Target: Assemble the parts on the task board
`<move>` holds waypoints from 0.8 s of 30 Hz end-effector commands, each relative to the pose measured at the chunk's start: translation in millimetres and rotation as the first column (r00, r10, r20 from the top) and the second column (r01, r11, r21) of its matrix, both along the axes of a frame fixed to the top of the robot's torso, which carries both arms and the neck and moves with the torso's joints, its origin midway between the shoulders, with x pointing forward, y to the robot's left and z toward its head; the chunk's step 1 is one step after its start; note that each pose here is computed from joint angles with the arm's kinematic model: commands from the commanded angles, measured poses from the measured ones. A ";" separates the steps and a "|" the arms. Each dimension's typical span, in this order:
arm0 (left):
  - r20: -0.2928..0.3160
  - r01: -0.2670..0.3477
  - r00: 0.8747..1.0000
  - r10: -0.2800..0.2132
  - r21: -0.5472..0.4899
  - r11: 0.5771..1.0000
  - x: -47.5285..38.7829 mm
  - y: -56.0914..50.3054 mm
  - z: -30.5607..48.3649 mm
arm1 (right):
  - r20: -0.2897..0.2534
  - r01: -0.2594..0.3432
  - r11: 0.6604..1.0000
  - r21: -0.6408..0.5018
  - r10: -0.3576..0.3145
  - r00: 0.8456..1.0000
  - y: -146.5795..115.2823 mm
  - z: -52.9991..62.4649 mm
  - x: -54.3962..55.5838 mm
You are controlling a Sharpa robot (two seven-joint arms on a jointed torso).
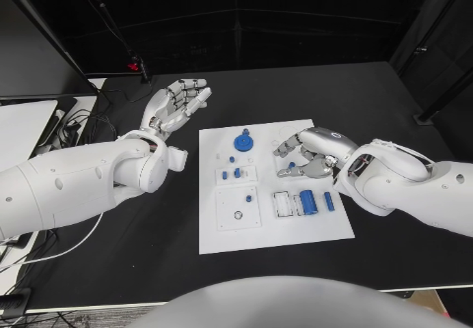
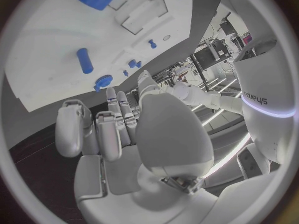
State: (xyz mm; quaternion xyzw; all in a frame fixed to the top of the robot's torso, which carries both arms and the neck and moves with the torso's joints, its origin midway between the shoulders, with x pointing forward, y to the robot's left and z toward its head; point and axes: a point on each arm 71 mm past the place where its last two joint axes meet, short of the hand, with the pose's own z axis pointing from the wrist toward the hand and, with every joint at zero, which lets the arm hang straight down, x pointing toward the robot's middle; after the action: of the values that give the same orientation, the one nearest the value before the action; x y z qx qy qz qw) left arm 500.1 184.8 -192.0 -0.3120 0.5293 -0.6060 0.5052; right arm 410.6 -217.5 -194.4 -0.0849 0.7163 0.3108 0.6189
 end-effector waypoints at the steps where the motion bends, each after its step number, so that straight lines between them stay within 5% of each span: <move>1: 0.145 0.035 0.989 -0.028 -0.050 0.998 -3.9 -1.3 11.3 | -0.031 0.059 0.987 -0.147 -0.064 0.997 -2.9 -7.2 3.0; 7: 0.144 0.035 0.989 -0.027 -0.050 0.998 -4.0 -1.2 11.3 | -0.026 0.115 0.973 -0.202 -0.123 0.992 -5.3 -10.2 7.2; 16: 0.143 0.037 0.989 -0.029 -0.050 0.998 -3.8 -1.7 11.2 | 0.038 0.119 0.974 -0.194 -0.113 0.993 -0.7 -7.9 11.4; 24: 0.143 0.036 0.989 -0.028 -0.050 0.998 -3.7 -1.3 11.2 | 0.017 0.128 0.963 -0.235 -0.127 0.992 0.6 -11.5 13.1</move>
State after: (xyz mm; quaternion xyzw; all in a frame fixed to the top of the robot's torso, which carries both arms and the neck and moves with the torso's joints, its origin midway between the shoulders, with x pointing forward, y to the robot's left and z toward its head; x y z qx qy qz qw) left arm 500.0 184.6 -192.0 -0.3120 0.5294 -0.6065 0.5046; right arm 423.0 -216.4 -205.2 -0.1048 0.7470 0.2017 0.6248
